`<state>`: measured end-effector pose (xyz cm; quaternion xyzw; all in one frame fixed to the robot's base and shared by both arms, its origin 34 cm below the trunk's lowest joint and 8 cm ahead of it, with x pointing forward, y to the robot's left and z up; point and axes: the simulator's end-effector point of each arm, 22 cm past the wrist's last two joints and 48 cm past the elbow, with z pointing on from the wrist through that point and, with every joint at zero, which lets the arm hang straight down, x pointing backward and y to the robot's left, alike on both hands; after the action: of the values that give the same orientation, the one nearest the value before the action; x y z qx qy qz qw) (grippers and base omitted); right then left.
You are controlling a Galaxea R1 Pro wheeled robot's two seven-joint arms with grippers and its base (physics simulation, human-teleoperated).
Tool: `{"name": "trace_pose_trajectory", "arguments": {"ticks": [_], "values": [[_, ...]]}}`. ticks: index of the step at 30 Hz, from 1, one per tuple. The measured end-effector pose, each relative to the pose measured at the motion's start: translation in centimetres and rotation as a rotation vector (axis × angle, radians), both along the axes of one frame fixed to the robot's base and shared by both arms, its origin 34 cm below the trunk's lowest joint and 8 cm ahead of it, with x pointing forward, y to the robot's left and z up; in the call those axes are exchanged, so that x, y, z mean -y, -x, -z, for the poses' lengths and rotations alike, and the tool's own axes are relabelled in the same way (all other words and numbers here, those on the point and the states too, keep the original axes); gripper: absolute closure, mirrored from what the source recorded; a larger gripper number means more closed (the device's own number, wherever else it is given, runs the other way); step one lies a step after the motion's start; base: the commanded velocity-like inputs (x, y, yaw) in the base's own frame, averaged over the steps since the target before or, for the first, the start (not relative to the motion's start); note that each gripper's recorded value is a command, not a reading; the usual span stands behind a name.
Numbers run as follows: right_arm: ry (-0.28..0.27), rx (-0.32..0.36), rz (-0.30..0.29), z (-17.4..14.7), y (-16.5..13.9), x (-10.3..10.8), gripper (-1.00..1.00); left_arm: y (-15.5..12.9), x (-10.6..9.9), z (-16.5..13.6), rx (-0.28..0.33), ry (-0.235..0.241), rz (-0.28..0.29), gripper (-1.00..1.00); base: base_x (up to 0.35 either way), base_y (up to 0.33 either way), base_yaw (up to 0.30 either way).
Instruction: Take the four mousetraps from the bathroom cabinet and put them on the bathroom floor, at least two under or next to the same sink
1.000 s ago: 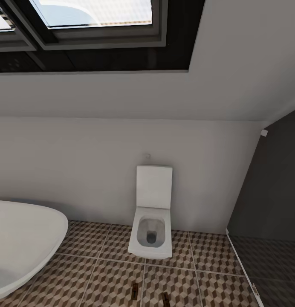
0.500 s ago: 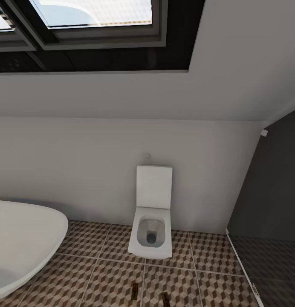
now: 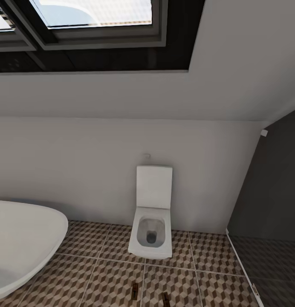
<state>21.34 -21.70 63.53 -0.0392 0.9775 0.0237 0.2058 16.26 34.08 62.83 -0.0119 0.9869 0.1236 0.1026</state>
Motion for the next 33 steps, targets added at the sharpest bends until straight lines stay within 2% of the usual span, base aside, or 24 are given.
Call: {"name": "trace_pose_trajectory", "arguments": {"ticks": [33], "values": [[0.0,0.0,0.0,0.0,0.0,0.0,-1.0,0.0,0.0,0.0,0.0,0.0,0.0,-1.0,0.0,0.0,0.0]]}}
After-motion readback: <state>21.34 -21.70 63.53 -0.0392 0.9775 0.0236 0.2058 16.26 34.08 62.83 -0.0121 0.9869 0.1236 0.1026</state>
